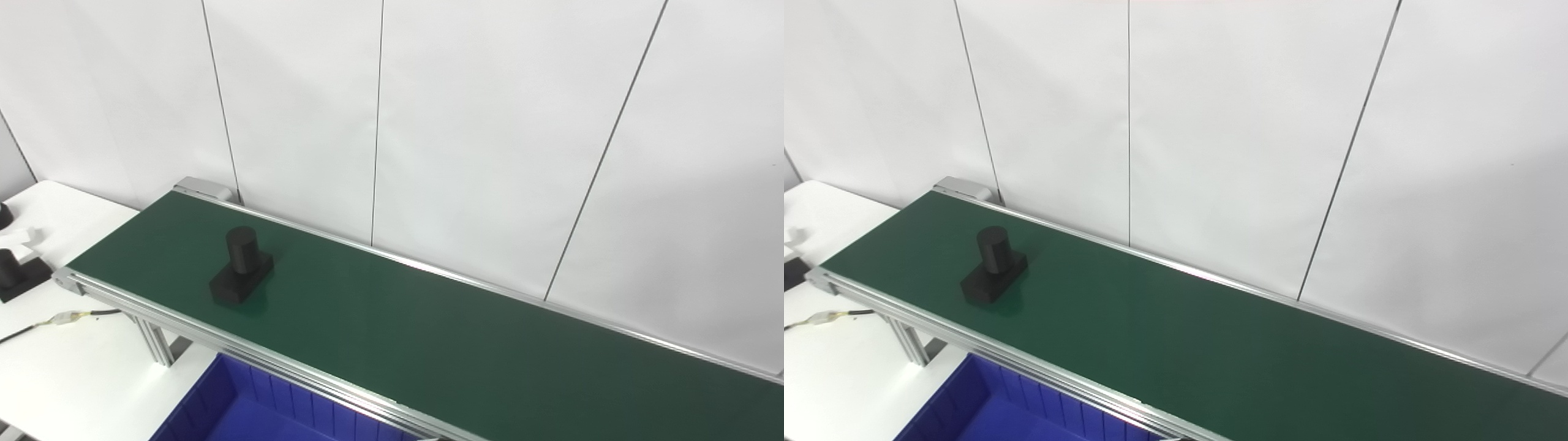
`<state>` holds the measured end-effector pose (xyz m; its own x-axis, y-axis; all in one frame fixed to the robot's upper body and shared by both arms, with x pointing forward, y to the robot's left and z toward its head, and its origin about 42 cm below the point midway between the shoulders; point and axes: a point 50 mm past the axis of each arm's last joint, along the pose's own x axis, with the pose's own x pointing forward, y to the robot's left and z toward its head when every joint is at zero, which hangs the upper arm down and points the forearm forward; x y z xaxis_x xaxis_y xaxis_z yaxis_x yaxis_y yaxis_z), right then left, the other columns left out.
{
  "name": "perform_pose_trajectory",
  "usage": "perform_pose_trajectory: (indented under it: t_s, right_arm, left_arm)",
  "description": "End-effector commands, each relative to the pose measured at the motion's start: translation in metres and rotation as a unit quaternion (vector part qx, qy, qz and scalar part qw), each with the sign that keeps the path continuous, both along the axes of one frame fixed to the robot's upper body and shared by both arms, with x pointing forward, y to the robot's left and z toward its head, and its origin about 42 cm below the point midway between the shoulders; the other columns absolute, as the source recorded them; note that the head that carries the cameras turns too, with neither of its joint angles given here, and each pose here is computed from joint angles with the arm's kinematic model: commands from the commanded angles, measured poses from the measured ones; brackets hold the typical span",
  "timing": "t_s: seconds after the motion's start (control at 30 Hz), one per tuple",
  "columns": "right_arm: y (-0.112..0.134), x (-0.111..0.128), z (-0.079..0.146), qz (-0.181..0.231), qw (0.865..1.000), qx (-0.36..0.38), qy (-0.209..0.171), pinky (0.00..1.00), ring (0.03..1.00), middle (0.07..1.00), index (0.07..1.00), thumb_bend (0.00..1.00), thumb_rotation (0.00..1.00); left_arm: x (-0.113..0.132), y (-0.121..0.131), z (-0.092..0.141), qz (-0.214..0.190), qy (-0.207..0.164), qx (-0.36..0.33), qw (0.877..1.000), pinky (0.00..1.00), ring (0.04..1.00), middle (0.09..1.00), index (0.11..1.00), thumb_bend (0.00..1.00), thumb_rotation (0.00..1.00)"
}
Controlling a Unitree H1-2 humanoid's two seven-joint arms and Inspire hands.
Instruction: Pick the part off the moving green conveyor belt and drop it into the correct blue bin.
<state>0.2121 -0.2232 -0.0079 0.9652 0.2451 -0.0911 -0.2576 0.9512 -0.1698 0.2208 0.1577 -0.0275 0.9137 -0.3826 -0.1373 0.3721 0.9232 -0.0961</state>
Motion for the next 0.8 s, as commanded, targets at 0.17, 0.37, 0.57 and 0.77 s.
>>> perform_pose_trajectory:
  t_s: [0.17, 0.37, 0.57, 0.77]
  right_arm:
    - [-0.0024, 0.011, 0.0083, 0.0, 1.0, -0.003, -0.027, 0.66, 0.757, 0.826, 0.89, 0.64, 0.5]
    - [-0.0023, 0.011, 0.0078, -0.001, 1.0, 0.001, -0.026, 0.67, 0.76, 0.828, 0.894, 0.64, 0.49]
    - [-0.0037, 0.0106, 0.0084, 0.001, 1.0, -0.001, -0.027, 0.67, 0.762, 0.83, 0.897, 0.63, 0.5]
    - [-0.0055, 0.0094, 0.0091, -0.003, 1.0, 0.007, -0.026, 0.66, 0.759, 0.829, 0.89, 0.63, 0.49]
  left_arm:
    - [0.0141, -0.0102, 0.0105, -0.004, -0.038, -0.005, 0.999, 0.76, 0.819, 0.821, 0.865, 1.0, 0.29]
    - [0.0144, -0.0106, 0.0104, -0.005, -0.037, -0.006, 0.999, 0.76, 0.82, 0.823, 0.862, 1.0, 0.29]
    - [0.0146, -0.0122, 0.0108, -0.006, -0.038, -0.005, 0.999, 0.77, 0.827, 0.828, 0.863, 1.0, 0.28]
    - [0.0145, -0.014, 0.0109, -0.005, -0.038, -0.009, 0.999, 0.76, 0.818, 0.819, 0.859, 1.0, 0.27]
